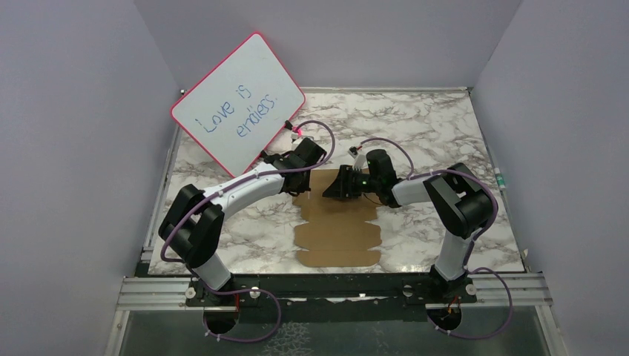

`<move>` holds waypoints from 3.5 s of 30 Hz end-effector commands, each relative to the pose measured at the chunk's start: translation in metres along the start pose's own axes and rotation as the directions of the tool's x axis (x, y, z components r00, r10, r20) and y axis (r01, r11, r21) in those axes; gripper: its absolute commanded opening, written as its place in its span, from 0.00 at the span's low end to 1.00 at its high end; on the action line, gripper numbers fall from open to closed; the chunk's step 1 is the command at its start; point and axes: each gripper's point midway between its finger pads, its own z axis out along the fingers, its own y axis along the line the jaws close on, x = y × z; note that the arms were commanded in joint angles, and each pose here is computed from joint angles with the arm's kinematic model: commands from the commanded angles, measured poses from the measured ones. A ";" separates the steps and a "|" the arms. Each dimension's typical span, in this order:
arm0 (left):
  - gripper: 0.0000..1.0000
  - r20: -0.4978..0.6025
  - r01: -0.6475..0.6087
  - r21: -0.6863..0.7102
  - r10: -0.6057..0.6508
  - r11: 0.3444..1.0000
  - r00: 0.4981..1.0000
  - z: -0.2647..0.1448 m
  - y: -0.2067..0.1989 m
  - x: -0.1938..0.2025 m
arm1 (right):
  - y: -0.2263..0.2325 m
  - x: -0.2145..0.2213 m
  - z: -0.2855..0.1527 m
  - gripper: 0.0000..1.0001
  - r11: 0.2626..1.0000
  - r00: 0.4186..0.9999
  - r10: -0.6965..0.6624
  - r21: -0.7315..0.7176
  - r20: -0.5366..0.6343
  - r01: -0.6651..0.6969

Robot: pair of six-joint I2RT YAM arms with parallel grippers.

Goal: Fold the paper box

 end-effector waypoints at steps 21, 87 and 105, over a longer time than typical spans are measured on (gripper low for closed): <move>0.06 0.011 -0.115 -0.002 0.115 0.993 0.993 -0.017 -0.050 -0.009 | -0.023 0.022 0.002 0.58 0.995 0.999 0.051 0.091 0.002 -0.051; 0.62 -0.067 0.073 0.594 -0.041 0.801 0.997 0.022 -0.105 0.000 | -0.099 -0.035 -0.195 0.66 0.833 0.930 0.156 0.462 0.333 -0.305; 0.62 -0.128 0.113 0.568 -0.048 0.815 0.991 0.040 -0.098 0.027 | -0.120 -0.003 -0.177 0.51 0.843 0.924 0.255 0.403 0.284 -0.356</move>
